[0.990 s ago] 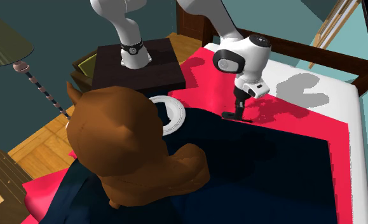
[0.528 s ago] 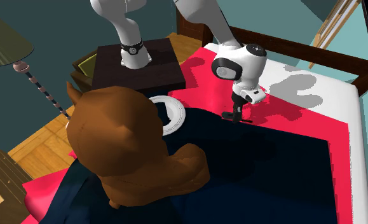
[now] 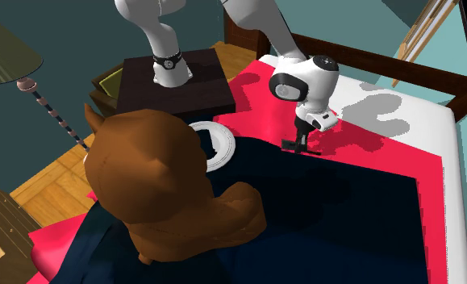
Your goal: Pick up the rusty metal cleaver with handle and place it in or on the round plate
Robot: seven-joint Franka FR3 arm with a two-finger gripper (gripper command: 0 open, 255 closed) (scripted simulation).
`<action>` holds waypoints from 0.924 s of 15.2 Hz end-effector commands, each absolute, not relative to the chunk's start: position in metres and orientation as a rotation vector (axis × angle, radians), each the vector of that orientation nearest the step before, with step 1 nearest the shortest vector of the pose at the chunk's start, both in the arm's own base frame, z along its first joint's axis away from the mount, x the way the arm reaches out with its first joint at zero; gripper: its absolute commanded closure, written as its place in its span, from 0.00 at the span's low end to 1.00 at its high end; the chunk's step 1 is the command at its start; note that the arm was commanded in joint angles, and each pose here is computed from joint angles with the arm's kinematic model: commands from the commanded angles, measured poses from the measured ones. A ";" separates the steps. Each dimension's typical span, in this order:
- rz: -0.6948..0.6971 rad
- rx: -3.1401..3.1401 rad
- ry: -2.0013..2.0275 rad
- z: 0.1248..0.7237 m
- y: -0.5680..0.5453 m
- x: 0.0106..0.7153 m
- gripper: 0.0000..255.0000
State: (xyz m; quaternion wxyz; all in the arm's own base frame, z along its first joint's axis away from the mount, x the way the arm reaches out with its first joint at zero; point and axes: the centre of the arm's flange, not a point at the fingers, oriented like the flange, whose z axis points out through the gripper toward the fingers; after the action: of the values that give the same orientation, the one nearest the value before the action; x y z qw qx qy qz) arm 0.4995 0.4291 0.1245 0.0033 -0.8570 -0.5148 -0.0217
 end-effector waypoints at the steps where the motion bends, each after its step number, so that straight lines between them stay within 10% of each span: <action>1: -0.068 -2.693 -1.609 0.122 0.426 0.502 1.00; 14: -0.068 -2.693 -1.609 0.142 0.426 0.501 1.00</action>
State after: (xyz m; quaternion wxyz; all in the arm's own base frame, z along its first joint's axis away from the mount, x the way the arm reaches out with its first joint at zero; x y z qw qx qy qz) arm 0.5012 0.4263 0.1424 0.0022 -0.8582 -0.5128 -0.0221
